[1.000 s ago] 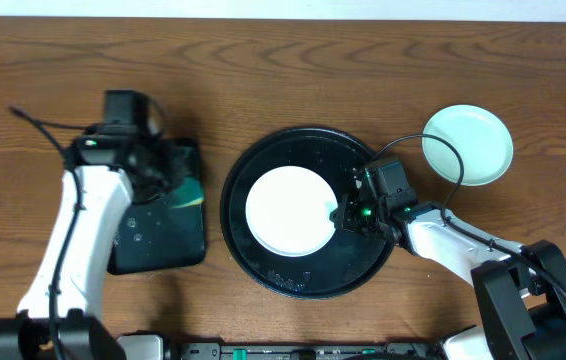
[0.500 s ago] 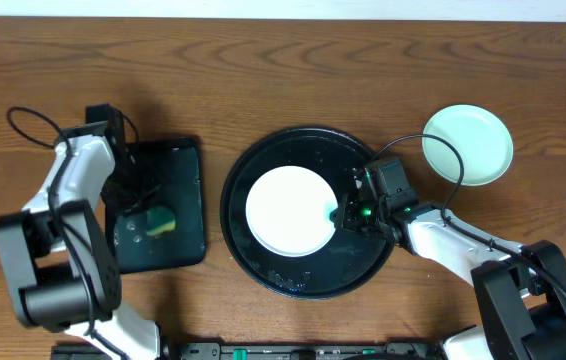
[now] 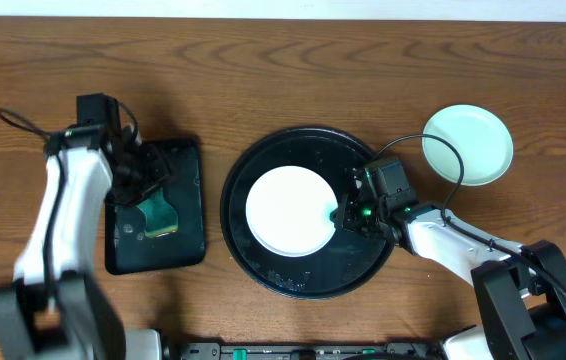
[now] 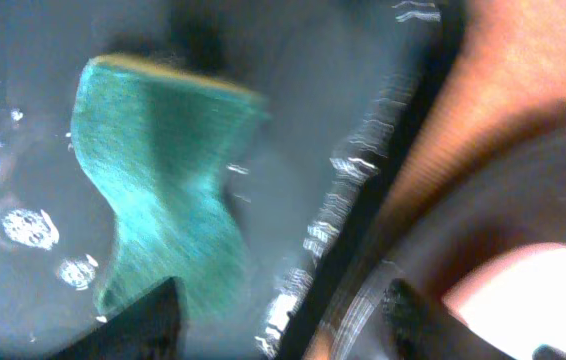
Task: Clean dirty plates on tray and stack at the side
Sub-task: 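Return the sponge to the black tray and open the left gripper, then tilt the white plate up by its rim with the right gripper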
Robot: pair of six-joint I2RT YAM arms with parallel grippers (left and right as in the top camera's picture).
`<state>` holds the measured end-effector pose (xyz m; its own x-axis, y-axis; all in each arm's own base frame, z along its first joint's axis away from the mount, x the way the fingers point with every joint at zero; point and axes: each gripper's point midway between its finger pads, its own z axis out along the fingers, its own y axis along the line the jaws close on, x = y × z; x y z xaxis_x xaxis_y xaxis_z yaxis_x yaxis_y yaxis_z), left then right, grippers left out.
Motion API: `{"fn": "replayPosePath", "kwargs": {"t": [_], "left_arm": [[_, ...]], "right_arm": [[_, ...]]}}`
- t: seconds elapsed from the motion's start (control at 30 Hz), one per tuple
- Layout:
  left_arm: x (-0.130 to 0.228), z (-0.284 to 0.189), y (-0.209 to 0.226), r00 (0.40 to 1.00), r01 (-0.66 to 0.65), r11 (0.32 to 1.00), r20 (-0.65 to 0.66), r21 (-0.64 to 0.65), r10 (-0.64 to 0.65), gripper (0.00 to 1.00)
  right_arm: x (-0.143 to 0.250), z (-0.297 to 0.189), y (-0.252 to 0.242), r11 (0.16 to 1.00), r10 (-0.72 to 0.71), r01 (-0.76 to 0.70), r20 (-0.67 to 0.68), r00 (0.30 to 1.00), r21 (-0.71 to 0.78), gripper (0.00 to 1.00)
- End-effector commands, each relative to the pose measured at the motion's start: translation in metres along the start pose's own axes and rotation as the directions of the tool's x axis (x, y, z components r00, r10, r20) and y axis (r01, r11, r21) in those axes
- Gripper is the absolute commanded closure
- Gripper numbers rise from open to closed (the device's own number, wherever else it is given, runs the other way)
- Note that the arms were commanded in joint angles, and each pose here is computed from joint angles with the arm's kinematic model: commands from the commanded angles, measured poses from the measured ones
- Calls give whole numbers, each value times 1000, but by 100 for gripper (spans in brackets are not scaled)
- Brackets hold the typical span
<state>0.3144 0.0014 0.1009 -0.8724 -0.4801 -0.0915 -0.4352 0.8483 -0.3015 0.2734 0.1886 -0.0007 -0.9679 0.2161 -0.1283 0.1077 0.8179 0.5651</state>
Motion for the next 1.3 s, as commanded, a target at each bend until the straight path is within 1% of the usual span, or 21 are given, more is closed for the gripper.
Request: {"fn": "replayPosePath", "kwargs": {"t": [0.0, 0.07, 0.17, 0.3, 0.43, 0.57, 0.67, 0.77, 0.87, 1.07, 1.17, 1.27], "left_arm": [[12, -47, -33, 987, -110, 990, 123, 87, 99, 21], [21, -69, -44, 973, -161, 980, 185, 113, 139, 20], [34, -96, -57, 948, -225, 964, 263, 144, 182, 20], [46, -118, -64, 922, -272, 948, 327, 167, 207, 20], [48, -122, -64, 919, -276, 946, 336, 169, 208, 20], [47, -117, -63, 925, -270, 949, 319, 165, 207, 20], [46, -113, -63, 929, -265, 951, 306, 162, 207, 20], [45, -108, -62, 935, -258, 953, 289, 158, 205, 20], [43, -102, -61, 941, -250, 956, 269, 152, 203, 19], [46, -87, -56, 960, -224, 966, 200, 132, 195, 20], [48, -84, -54, 964, -218, 968, 181, 126, 193, 20], [48, -85, -54, 964, -218, 968, 183, 126, 193, 19]], "right_arm": [[12, 5, -16, 998, 6, -3, -41, 999, 69, 98], [12, 1, -18, 995, -1, 8, -61, 998, 104, 98], [10, -13, -26, 974, 14, 9, -100, 995, 225, 98], [3, -45, -38, 909, 24, 30, -124, 992, 415, 98], [-6, -74, -44, 840, 18, 56, -131, 991, 540, 98], [-2, -88, -44, 815, 11, 94, -178, 984, 571, 99], [2, -98, -54, 772, 28, 94, -182, 983, 629, 99], [-7, -107, -65, 716, 7, 92, -138, 990, 692, 99], [-31, -105, -64, 701, -60, 77, -50, 997, 709, 99], [-77, -90, -40, 773, -149, 32, 132, 980, 633, 99], [-93, -87, -30, 801, -158, 1, 210, 965, 599, 99], [-104, -85, -22, 819, -171, -6, 255, 952, 573, 99]]}}
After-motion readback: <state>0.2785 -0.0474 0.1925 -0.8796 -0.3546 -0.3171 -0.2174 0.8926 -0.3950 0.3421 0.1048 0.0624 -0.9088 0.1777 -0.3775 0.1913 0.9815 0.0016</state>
